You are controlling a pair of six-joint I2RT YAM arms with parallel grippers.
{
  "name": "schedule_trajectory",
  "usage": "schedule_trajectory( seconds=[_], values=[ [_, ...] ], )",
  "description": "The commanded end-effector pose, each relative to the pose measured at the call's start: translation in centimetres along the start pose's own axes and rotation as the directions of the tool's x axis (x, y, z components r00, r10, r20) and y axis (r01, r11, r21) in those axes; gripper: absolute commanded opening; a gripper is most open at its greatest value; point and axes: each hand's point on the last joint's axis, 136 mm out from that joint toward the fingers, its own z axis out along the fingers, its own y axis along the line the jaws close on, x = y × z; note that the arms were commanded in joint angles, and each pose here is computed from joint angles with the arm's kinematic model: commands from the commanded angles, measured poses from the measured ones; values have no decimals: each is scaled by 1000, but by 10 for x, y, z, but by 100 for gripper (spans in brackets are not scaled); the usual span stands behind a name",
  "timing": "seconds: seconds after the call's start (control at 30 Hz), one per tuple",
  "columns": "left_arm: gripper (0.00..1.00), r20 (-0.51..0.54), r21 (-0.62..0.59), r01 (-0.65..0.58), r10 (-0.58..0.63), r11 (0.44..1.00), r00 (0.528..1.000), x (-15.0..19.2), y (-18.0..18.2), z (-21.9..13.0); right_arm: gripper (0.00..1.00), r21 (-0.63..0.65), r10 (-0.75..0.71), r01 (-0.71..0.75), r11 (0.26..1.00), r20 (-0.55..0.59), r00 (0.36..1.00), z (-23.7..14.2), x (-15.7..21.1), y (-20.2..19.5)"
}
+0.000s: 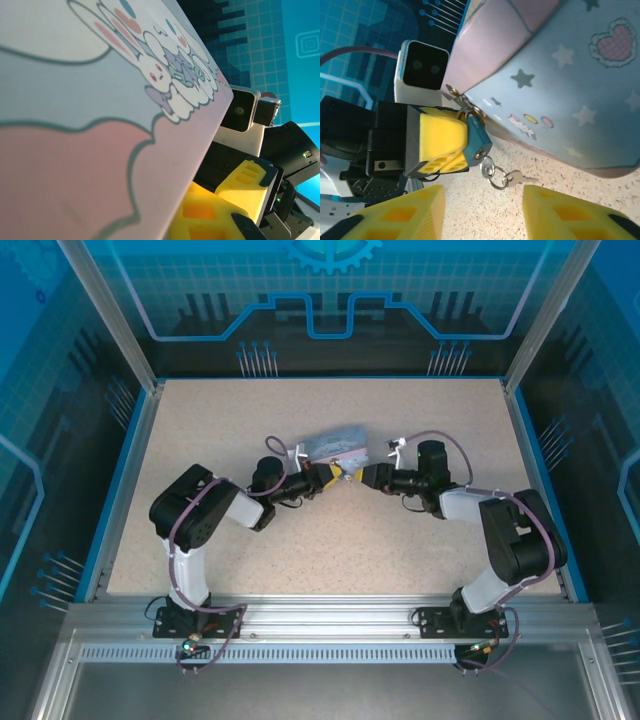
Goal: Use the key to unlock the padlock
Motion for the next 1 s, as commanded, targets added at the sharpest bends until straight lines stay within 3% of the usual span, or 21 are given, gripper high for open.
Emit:
schedule_trajectory(
  seconds=[0.0, 0.2, 0.53, 0.97],
  values=[
    [0, 4, 96, -99, 99, 990, 995, -6, -39, 2, 40, -70, 33, -31, 997, 26, 999, -3, -3, 9],
    [0, 5, 97, -98, 98, 990, 995, -7, -39, 2, 37, -139, 118, -104, 985, 91, 989, 3, -10, 11],
    [0, 7, 105, -93, 92, 990, 996, -8, -40, 3, 35, -118, 152, -144, 983, 62, 986, 28, -7, 5],
    [0, 14, 116, -80, 79, 990, 997, -9, -42, 4, 18, -150, 175, -160, 976, 95, 980, 29, -8, 2]
  ],
)
